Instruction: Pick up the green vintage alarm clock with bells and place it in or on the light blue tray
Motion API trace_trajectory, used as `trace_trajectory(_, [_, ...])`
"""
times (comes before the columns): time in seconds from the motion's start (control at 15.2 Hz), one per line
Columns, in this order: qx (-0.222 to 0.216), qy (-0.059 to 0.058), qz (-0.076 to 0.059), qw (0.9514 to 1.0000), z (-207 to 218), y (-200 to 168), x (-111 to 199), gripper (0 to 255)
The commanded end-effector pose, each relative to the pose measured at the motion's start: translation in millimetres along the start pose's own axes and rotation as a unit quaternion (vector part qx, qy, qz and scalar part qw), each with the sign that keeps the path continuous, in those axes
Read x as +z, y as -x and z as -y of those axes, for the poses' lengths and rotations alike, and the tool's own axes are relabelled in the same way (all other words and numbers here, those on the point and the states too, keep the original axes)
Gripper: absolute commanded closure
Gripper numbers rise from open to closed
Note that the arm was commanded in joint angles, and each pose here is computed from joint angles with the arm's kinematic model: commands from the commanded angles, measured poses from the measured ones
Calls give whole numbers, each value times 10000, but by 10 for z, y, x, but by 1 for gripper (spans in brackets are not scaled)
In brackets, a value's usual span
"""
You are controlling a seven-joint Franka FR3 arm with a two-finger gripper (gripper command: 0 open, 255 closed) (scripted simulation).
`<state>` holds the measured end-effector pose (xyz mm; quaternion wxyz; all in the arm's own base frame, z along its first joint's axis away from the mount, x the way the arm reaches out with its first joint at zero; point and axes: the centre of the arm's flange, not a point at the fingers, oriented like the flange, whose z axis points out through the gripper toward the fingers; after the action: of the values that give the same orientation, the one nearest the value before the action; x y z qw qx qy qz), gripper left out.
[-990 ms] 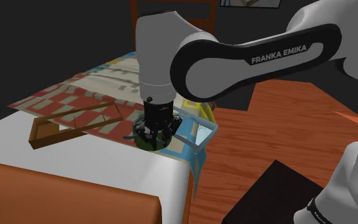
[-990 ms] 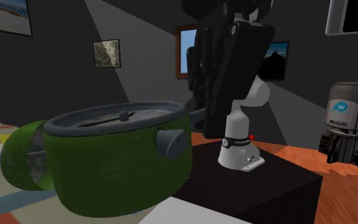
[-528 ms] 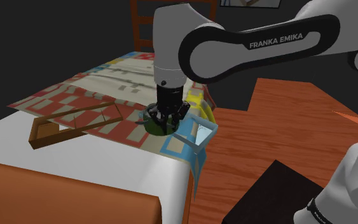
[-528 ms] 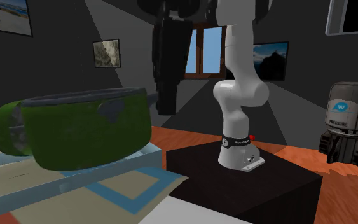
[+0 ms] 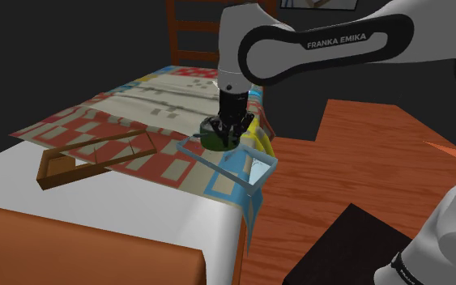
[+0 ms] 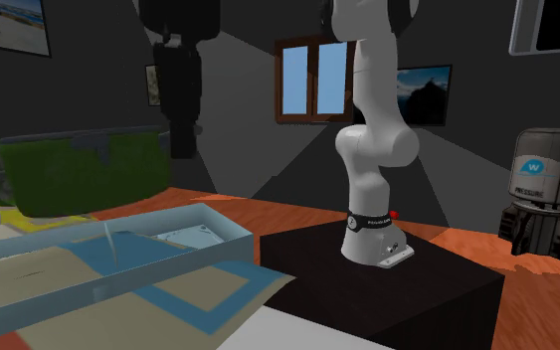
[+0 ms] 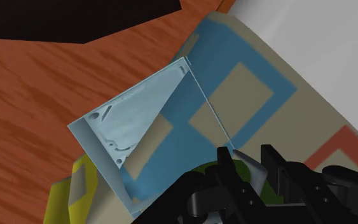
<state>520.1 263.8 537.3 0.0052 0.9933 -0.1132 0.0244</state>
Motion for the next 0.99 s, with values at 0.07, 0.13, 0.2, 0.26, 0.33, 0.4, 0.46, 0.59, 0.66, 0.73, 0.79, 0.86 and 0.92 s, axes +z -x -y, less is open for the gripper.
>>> trace_trajectory(0.07, [-7, -7, -11, 10000, -293, -257, -13, 255])
trace_trajectory(0.13, [-7, -7, -11, 10000, -293, -254, 39, 255])
trace_trajectory(0.2, [-7, -7, -11, 10000, -293, -251, 92, 255])
trace_trajectory(0.26, [-7, -7, -11, 10000, -292, -249, 145, 255])
trace_trajectory(0.33, [-7, -7, -11, 10000, -292, -246, 198, 255])
trace_trajectory(0.4, [-7, -7, -11, 10000, -292, -244, 250, 255])
trace_trajectory(0.46, [-7, -7, -11, 10000, -292, -241, 303, 255])
trace_trajectory(0.59, [-7, -7, -11, 10000, -291, -236, 409, 255])
trace_trajectory(0.66, [-7, -7, -11, 10000, -291, -233, 461, 255])
trace_trajectory(0.73, [-7, -7, -11, 10000, -291, -231, 514, 255])
trace_trajectory(0.79, [-7, -7, -11, 10000, -290, -228, 567, 255])
trace_trajectory(0.86, [-7, -7, -11, 10000, -290, -225, 620, 255])
trace_trajectory(0.92, [-7, -7, -11, 10000, -290, -223, 672, 255])
